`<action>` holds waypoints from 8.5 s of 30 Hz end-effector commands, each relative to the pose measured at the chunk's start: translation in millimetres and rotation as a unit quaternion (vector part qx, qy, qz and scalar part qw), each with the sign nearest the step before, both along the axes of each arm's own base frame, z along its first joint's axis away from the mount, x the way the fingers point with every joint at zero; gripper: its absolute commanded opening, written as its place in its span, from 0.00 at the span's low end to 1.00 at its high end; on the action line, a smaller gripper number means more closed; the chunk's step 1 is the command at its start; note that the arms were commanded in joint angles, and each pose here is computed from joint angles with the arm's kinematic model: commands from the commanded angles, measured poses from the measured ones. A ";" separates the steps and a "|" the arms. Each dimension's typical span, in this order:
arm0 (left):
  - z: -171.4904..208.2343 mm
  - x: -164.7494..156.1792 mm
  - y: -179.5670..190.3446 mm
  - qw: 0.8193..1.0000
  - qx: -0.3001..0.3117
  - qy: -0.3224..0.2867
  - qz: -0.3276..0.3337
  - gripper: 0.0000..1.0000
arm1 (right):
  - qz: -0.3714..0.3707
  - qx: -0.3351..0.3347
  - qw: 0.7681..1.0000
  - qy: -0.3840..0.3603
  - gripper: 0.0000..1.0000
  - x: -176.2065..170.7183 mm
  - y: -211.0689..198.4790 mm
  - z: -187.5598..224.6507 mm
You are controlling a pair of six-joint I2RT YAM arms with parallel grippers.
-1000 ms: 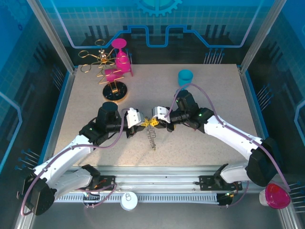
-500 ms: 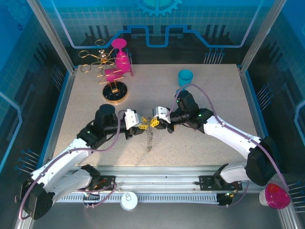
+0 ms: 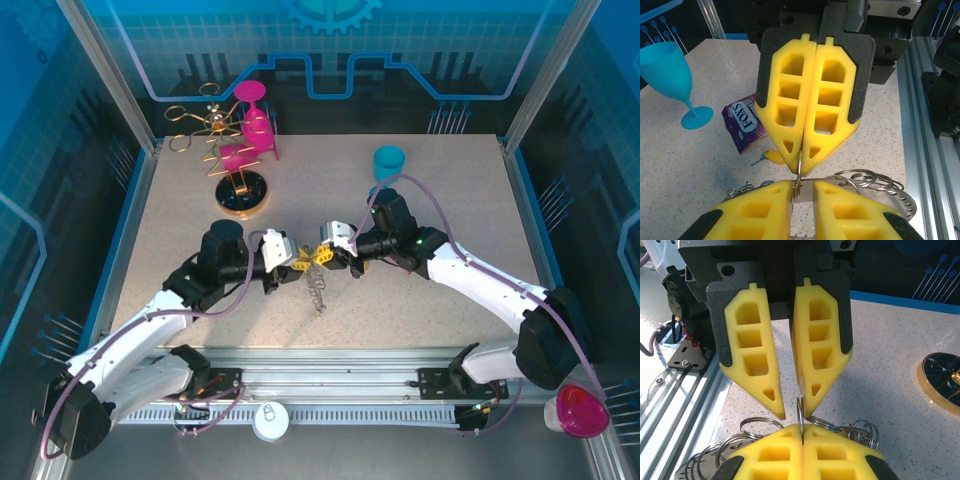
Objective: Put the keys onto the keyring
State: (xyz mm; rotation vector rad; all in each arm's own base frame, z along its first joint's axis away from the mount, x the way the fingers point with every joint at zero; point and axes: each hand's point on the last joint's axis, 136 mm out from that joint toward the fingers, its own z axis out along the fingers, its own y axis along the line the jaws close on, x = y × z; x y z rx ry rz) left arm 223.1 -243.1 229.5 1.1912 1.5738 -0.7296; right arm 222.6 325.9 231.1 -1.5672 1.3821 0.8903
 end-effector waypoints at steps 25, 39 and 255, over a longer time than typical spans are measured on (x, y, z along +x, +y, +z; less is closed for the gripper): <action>-4.5 14.6 2.9 0.999 0.021 -0.028 0.031 0.00 | -0.149 -0.047 0.986 0.063 0.54 21.6 -46.3 -3.6; -18.5 24.8 13.3 0.994 0.028 0.023 0.104 0.00 | -0.562 -0.163 0.722 0.370 0.34 34.5 -140.0 -96.8; -38.7 8.4 -8.2 0.999 -0.004 0.013 0.029 0.00 | -0.127 -0.116 0.962 0.214 0.00 28.5 -7.6 -45.6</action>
